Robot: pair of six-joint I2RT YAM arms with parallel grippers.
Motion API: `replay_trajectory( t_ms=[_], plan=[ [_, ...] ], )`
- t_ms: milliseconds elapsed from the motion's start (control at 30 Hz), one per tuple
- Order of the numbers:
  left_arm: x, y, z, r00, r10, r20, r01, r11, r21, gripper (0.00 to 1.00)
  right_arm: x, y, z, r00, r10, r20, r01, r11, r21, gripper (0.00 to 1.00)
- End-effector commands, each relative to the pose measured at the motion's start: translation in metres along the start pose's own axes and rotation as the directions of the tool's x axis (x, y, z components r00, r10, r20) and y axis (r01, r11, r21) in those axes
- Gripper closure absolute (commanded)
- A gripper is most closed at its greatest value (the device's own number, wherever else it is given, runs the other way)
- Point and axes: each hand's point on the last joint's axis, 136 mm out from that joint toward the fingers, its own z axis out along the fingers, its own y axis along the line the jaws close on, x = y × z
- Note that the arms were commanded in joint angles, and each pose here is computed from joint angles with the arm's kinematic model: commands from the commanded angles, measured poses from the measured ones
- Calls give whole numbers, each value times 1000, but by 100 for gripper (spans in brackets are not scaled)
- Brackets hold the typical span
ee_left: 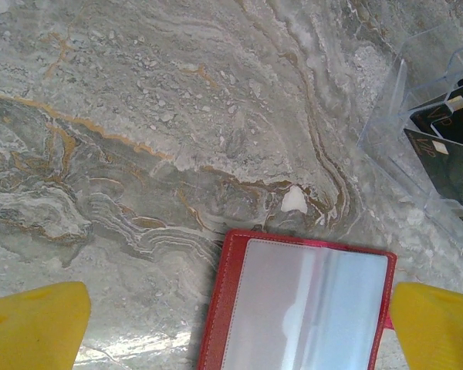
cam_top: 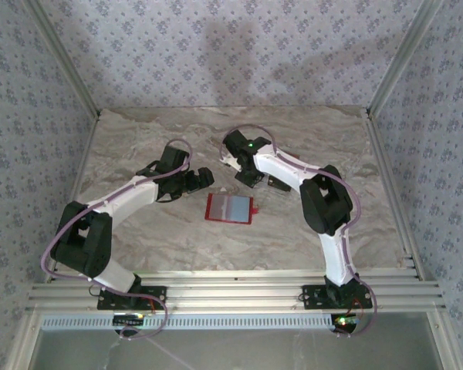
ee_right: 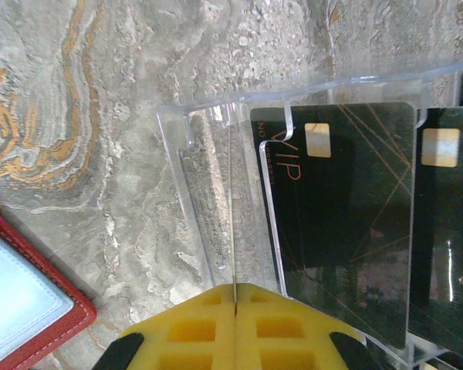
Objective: Put the credit cards into the card holder
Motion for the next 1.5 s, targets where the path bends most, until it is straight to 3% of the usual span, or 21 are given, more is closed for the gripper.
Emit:
replay_trajectory(
  t_ms=[0, 233, 533, 667, 800, 867, 1000, 1233, 1467],
  plan=[
    [-7, -8, -3, 1000, 24, 10, -24, 999, 22, 0, -17, -11, -42, 996, -12, 86, 10, 1000, 29, 100],
    [-4, -4, -2, 999, 37, -7, -37, 999, 4, 0, -31, -16, -74, 986, 46, 159, -52, 998, 33, 100],
    [14, 11, -3, 981, 176, -77, -185, 975, -126, 0, -27, 12, -103, 905, 391, 167, -363, 915, -177, 100],
    [24, 11, -3, 952, 287, -103, -302, 932, -199, 0, -16, 30, -108, 806, 577, 133, -514, 793, -327, 100],
    [31, 8, 3, 924, 361, -126, -382, 895, -231, 0, 0, 43, -103, 665, 744, 68, -633, 609, -477, 100],
    [33, 7, 6, 913, 386, -133, -407, 880, -245, 0, 6, 45, -100, 565, 824, 45, -672, 491, -554, 100],
    [37, 8, 12, 892, 426, -152, -453, 846, -283, 0, 27, 57, -84, 417, 908, -44, -719, 300, -627, 100],
    [38, 12, 19, 872, 458, -171, -489, 807, -331, 0, 30, 75, -71, 324, 941, -100, -736, 184, -652, 100],
    [37, 16, 20, 875, 456, -166, -484, 801, -352, 0, 12, 81, -68, 308, 944, -119, -713, 146, -685, 100]
  ],
)
